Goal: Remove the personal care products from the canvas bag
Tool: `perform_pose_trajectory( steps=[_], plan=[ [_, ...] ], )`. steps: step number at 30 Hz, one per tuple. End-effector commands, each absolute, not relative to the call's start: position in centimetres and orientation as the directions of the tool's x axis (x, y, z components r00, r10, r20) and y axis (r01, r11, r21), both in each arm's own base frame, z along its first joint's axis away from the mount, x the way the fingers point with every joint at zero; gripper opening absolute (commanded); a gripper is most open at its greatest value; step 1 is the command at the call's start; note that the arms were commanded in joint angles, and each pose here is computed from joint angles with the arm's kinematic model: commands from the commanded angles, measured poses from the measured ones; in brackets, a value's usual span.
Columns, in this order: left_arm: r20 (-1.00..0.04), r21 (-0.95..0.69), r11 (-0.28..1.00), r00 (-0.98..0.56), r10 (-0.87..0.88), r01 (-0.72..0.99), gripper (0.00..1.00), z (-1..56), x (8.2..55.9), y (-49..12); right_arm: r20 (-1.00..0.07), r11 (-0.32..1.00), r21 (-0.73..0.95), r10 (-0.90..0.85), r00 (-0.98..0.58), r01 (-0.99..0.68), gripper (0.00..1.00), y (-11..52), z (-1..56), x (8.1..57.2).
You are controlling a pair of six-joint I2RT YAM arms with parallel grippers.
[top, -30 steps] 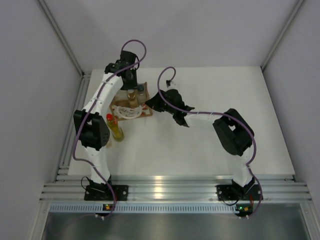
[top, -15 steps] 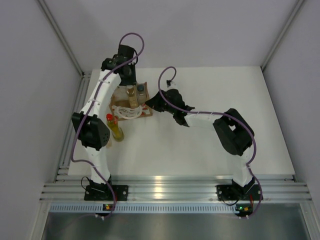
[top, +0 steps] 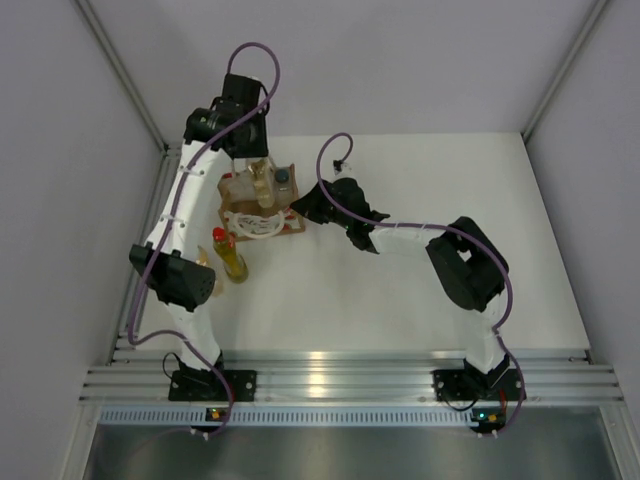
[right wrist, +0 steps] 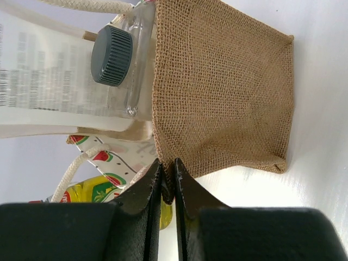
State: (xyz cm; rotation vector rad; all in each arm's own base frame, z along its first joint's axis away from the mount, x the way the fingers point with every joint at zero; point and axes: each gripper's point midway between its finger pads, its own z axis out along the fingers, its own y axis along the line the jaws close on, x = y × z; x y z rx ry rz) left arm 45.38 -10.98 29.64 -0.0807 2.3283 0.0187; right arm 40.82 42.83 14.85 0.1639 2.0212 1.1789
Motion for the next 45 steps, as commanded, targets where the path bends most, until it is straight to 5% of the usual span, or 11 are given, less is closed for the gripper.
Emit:
perform_pose_trajectory(
  steps=[1,21,32,45],
  plan=[
    [-0.873,-0.071,0.996,-0.479,-0.089,-0.056,0.00,39.5,43.1,-10.3,-0.533,0.597,0.772,0.423,-0.733,-0.217,0.00,42.3,12.5,40.3],
    [-0.921,-0.178,0.975,-0.372,-0.117,0.135,0.00,46.4,35.2,-12.4,-0.538,0.599,0.769,0.419,-0.731,-0.223,0.00,42.4,12.7,40.3],
    [-0.885,-0.190,0.952,-0.462,-0.059,0.242,0.00,43.0,30.7,-13.8,-0.541,0.600,0.768,0.418,-0.730,-0.226,0.00,42.4,13.1,40.3],
    [-0.849,-0.103,0.991,-0.527,-0.043,0.085,0.00,35.4,29.1,-11.5,-0.544,0.599,0.768,0.419,-0.727,-0.229,0.00,42.4,13.8,40.4]
  ],
)
